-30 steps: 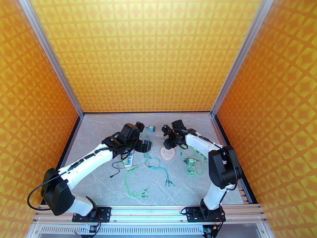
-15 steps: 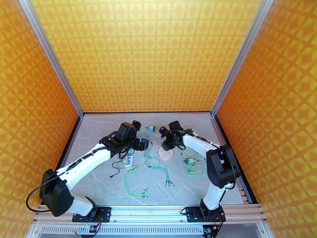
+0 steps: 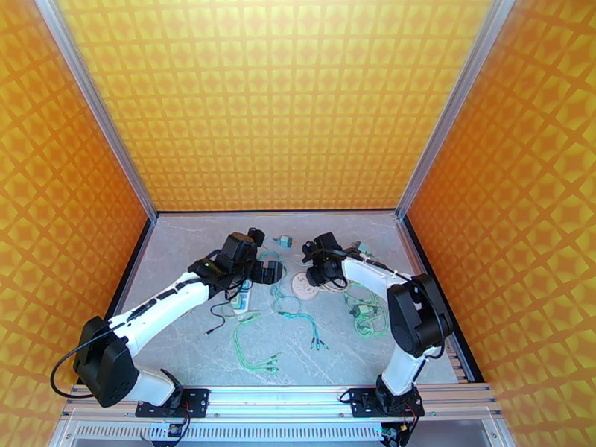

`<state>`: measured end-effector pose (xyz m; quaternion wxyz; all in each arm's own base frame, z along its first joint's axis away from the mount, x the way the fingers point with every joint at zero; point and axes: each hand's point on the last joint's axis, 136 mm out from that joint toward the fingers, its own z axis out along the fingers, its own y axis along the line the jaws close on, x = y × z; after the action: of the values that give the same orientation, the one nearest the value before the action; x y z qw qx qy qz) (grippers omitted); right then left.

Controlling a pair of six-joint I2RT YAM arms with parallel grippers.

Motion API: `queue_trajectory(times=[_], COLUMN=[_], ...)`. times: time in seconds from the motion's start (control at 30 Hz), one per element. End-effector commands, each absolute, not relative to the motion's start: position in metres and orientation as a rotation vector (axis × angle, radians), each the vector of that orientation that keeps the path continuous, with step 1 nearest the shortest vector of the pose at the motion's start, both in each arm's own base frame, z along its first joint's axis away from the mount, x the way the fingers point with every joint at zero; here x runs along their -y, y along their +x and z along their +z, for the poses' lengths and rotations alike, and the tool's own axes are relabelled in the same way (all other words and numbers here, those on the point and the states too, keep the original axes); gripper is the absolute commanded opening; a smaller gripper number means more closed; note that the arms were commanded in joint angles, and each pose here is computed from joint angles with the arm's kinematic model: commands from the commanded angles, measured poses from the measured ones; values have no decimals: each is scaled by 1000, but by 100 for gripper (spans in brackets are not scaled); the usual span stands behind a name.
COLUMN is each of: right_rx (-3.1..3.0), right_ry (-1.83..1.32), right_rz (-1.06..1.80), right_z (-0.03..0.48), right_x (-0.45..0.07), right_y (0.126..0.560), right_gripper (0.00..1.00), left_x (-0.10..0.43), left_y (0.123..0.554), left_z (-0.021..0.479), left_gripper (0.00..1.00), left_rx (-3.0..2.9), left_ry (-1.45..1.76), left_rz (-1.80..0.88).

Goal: Pull the plug off the socket

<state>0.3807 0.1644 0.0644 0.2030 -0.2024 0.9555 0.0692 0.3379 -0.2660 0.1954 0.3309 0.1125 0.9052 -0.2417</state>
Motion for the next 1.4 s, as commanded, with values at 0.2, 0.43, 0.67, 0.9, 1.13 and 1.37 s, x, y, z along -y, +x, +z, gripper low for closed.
queue_trajectory(times=[0.2, 0.43, 0.67, 0.9, 1.13, 1.37], right_rx=[-2699, -2707, -2711, -2671, -2645, -2645], right_ry=[-301, -337, -423, -420, -403, -414], right_rz=[183, 127, 81, 84, 79, 93], right_z=[63, 54, 44, 53, 71, 74], right_x=[-159, -156, -158, -159, -158, -160], right_y=[377, 381, 385, 390, 391, 391], right_gripper=[33, 37, 38, 37, 40, 40], left_x=[289, 309, 337, 349, 350, 352], left_y=[344, 342, 335, 337, 337, 336], left_z=[185, 169, 153, 149, 143, 140], left_gripper=[99, 87, 74, 71, 71, 71], left_rx=[-2382, -2444, -2503, -2520, -2537, -2545], left_ry=[243, 237, 251, 262, 277, 294], left_rz=[-792, -848, -895, -907, -893, -901])
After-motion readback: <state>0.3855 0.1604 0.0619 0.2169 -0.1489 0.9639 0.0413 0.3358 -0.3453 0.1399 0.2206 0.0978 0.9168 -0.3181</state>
